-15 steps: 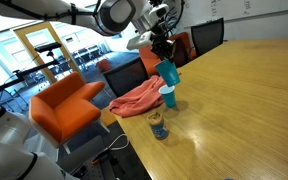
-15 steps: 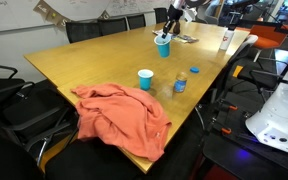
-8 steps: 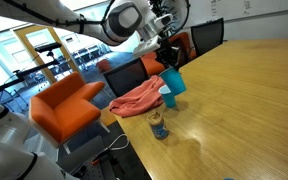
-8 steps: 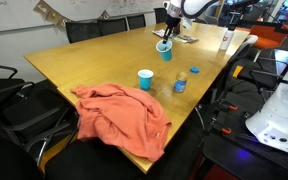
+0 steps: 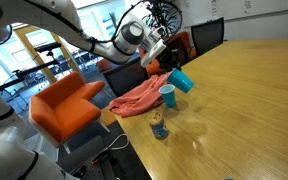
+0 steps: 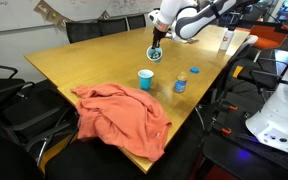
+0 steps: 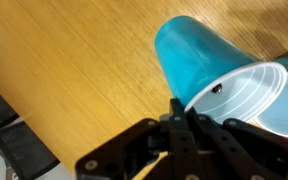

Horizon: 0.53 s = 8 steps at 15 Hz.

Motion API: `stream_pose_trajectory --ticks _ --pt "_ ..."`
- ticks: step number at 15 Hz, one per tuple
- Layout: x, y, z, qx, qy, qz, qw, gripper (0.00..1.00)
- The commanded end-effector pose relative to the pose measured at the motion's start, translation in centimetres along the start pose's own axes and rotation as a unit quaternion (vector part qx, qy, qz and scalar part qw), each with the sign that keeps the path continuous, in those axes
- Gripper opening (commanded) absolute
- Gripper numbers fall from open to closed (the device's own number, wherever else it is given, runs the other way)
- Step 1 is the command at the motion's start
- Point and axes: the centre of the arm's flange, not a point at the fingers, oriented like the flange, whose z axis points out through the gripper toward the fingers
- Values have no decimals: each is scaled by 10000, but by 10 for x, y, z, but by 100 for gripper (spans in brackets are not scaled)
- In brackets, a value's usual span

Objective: Pour the contents from the right cup into the left cup

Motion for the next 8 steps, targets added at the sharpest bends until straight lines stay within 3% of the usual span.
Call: stream_pose_trajectory --ticks 1,8 --pt "27 -26 5 -718 247 -365 9964 1" --pt "41 -68 9 -1616 484 -615 9837 1"
